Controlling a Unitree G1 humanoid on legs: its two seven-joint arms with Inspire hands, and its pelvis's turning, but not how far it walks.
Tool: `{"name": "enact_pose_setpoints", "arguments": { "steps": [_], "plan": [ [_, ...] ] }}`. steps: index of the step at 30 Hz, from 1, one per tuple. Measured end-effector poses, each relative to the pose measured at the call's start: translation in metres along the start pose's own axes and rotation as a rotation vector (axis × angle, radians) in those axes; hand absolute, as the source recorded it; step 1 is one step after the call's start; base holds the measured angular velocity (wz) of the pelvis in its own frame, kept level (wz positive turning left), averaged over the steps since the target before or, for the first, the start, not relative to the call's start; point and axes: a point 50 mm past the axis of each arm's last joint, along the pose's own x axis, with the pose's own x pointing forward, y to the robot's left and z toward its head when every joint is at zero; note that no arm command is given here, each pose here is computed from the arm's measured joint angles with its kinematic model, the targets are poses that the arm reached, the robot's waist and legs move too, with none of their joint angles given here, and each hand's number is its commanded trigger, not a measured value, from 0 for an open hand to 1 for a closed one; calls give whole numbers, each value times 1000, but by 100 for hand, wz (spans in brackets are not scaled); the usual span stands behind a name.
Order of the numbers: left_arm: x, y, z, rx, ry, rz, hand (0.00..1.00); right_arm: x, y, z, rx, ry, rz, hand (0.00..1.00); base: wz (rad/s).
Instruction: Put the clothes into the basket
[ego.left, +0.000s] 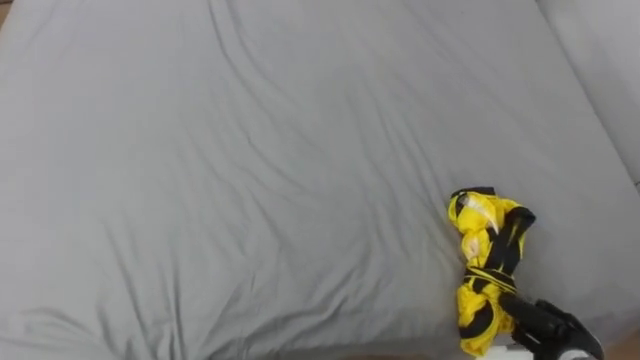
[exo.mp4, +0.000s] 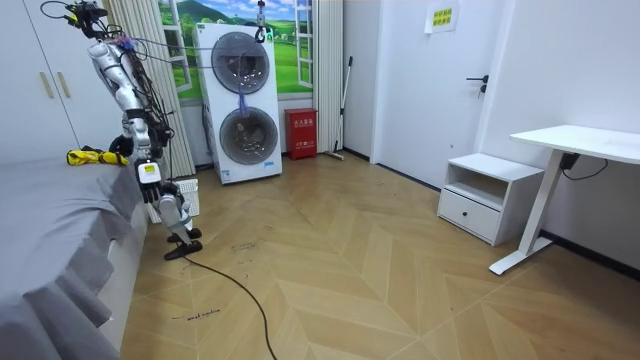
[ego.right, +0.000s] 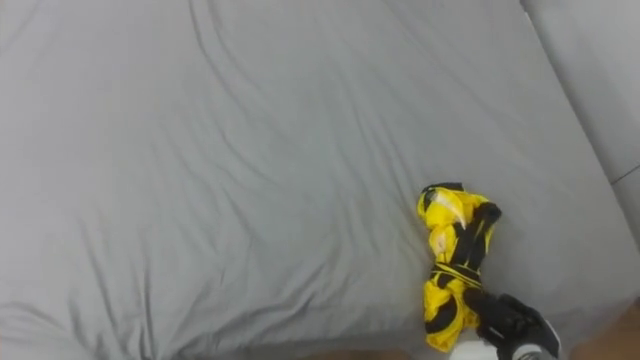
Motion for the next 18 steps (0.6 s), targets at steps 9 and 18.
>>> {"name": "enact_pose_setpoints", "arguments": {
  "steps": [9,18],
  "plan": [
    [-7,19,-11,-87,-12,75,0,-13,-23,9,187,-114,8,100,1],
    [-2,3,13,-43,-85,41,0,-39,3,47,223,-353,196,100,-31]
  ]
}}
